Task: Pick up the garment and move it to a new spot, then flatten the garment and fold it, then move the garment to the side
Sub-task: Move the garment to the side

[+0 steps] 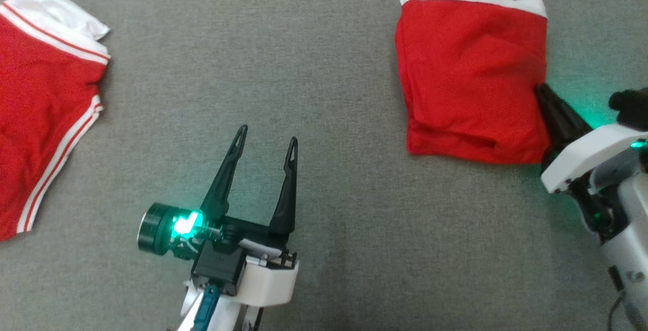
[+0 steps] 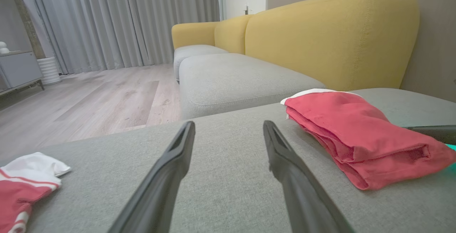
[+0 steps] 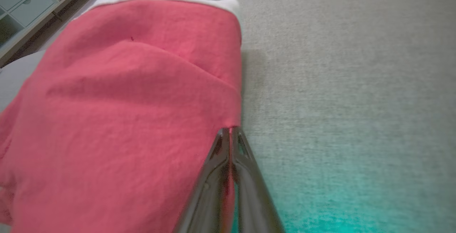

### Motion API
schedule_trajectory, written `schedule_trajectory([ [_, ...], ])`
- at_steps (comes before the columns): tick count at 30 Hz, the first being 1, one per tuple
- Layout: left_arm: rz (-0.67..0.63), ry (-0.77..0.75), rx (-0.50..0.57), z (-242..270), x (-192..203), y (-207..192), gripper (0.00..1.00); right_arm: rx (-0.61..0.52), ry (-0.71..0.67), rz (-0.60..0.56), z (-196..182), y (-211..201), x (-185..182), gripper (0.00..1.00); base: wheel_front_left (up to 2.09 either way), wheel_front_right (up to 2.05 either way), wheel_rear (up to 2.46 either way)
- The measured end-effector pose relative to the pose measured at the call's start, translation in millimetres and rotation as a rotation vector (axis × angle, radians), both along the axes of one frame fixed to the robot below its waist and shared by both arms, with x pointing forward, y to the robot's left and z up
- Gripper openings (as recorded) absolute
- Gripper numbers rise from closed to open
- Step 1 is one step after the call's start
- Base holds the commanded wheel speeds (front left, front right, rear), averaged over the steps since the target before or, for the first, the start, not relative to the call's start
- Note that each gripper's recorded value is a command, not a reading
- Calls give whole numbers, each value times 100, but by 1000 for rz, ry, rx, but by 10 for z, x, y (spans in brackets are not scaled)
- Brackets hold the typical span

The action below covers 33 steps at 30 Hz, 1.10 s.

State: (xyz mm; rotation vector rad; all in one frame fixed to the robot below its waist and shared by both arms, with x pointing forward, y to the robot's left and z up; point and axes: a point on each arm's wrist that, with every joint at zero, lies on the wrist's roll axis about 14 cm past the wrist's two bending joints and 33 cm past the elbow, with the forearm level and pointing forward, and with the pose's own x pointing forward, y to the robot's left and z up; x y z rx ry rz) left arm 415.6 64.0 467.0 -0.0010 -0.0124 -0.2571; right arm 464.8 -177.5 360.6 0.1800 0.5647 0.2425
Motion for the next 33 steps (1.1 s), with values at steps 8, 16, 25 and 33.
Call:
schedule_trajectory([
  [8,-48,3,-14,-78,142,-153,100,-70,-54,-47,134,-453,183,0,0,0,0],
  [16,-83,24,-17,-245,281,-243,100,-209,-80,-168,264,-1264,330,0,0,0,0],
  [25,-117,46,-47,-469,511,-349,100,-414,-50,-360,394,-2336,393,0,0,0,0],
  [33,-163,44,-61,-624,688,-467,100,-579,-43,-367,461,-2632,489,0,0,0,0],
])
